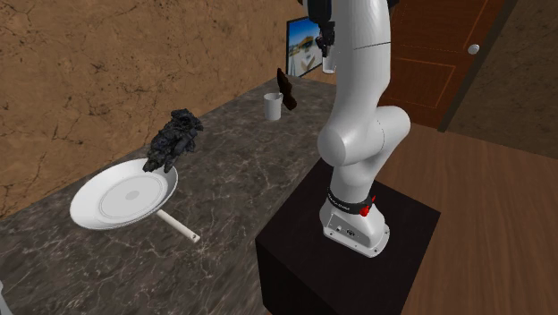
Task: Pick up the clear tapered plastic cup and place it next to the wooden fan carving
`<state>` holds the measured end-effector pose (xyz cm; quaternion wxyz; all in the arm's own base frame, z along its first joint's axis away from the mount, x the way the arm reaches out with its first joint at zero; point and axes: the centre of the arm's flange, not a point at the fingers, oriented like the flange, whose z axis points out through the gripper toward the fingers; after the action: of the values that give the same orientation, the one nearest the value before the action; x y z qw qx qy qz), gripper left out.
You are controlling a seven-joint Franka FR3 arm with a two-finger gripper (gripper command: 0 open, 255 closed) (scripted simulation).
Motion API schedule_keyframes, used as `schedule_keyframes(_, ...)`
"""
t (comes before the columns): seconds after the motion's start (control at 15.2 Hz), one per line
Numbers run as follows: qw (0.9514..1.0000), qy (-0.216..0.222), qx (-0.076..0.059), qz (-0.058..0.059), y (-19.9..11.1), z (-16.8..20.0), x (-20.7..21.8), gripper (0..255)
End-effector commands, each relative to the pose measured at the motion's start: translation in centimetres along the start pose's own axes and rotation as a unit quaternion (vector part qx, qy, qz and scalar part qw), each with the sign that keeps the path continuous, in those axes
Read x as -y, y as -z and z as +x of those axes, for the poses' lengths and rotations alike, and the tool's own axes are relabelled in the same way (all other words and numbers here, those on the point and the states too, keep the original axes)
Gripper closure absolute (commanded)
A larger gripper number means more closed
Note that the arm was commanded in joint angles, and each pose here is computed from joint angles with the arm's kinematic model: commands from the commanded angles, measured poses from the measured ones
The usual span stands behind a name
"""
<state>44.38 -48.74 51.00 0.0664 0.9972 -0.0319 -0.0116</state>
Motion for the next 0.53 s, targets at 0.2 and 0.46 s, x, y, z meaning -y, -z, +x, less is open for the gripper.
schedule_keyframes(0.2, 1.0, 0.0, 0.0, 0.0, -2.6, 0.0, 0.3, 255)
schedule_keyframes(0.46, 1.0, 0.0, 0.0, 0.0, -4.7, 0.0, 0.6, 255)
